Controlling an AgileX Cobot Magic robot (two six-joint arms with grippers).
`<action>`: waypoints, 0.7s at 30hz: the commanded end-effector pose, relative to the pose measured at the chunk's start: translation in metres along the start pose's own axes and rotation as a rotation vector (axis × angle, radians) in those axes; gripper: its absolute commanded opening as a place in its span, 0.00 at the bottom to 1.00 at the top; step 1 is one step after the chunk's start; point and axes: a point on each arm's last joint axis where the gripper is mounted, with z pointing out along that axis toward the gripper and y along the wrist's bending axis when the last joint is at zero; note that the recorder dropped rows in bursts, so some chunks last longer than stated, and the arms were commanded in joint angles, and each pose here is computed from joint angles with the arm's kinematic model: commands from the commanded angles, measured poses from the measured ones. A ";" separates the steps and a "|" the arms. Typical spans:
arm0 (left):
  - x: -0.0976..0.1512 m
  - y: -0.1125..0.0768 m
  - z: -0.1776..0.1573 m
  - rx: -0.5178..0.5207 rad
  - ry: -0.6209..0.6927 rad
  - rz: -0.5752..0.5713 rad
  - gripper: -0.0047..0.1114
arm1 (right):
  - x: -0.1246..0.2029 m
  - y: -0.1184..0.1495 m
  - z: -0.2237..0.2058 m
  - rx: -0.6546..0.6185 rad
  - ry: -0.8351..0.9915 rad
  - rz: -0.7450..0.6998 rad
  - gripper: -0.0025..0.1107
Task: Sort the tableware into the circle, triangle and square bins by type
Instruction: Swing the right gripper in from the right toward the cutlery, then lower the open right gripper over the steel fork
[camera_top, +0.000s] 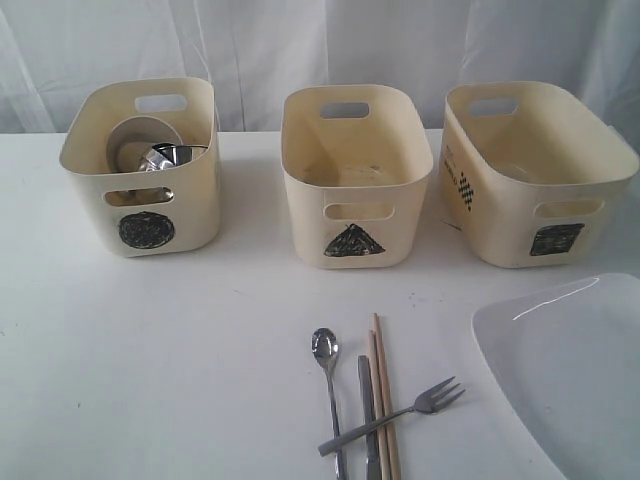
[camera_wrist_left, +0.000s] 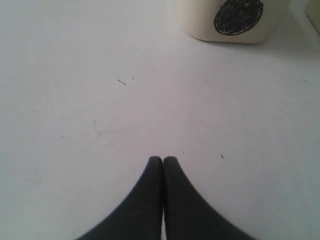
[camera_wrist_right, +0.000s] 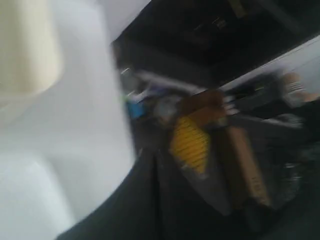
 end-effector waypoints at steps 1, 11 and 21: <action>0.003 0.000 0.001 0.011 0.013 -0.004 0.04 | -0.015 0.044 -0.025 -0.622 -0.060 -0.075 0.02; 0.001 0.000 0.001 0.009 -0.009 -0.005 0.04 | 0.010 0.141 -0.006 -1.269 0.439 -0.368 0.02; -0.007 0.000 0.000 0.004 -0.099 -0.005 0.04 | 0.017 0.177 -0.014 -1.350 0.525 -0.468 0.02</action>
